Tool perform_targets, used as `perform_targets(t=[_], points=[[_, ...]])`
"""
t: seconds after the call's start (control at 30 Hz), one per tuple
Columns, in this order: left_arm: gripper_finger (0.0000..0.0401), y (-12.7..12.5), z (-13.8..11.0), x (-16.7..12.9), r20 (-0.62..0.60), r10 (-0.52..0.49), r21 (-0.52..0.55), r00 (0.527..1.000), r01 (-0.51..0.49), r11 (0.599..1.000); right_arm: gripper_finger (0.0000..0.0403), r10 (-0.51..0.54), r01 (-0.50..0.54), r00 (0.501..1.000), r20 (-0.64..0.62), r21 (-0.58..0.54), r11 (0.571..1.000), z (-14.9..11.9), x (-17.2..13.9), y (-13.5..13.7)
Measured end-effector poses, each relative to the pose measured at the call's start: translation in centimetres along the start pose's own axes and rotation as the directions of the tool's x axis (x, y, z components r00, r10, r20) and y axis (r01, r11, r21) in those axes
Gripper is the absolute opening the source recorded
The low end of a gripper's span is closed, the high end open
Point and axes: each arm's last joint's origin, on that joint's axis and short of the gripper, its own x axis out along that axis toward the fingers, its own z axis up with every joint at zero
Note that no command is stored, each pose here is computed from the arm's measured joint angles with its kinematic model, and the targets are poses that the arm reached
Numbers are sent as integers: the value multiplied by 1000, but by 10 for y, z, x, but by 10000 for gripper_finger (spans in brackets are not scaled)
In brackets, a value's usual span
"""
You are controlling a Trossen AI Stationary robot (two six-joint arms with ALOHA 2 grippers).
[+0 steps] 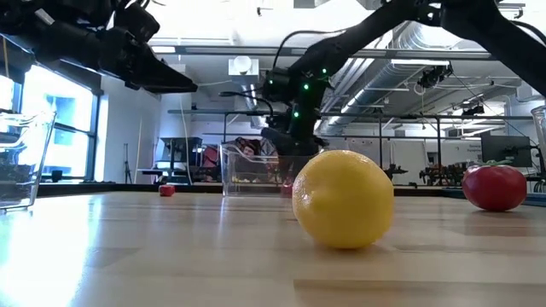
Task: Sort produce into baskets
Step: Put the red tomato into the bottom left transparent bin
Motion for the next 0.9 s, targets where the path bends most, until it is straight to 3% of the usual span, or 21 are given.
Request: perform_targets(t=[0.17,0.33,0.53,0.7,0.9], points=[[151,0,0,0,1,-4,0,1000,4,1000,93,-132,136,990,46,-100,986,-4,-11,18],[117,0,0,0,-4,-6,0,1000,6,1000,9,-141,157,984,113,-152,976,-4,-27,35],[69,-1,-2,0,-20,-9,0,1000,9,1000,5,-179,213,963,202,-159,964,-5,-48,50],[29,-1,-2,0,-25,-10,0,1000,10,1000,1,-135,186,947,290,-156,970,-13,-45,63],[2,-1,-3,0,-25,-9,0,1000,10,1000,0,-78,145,931,356,-166,975,-44,-52,74]])
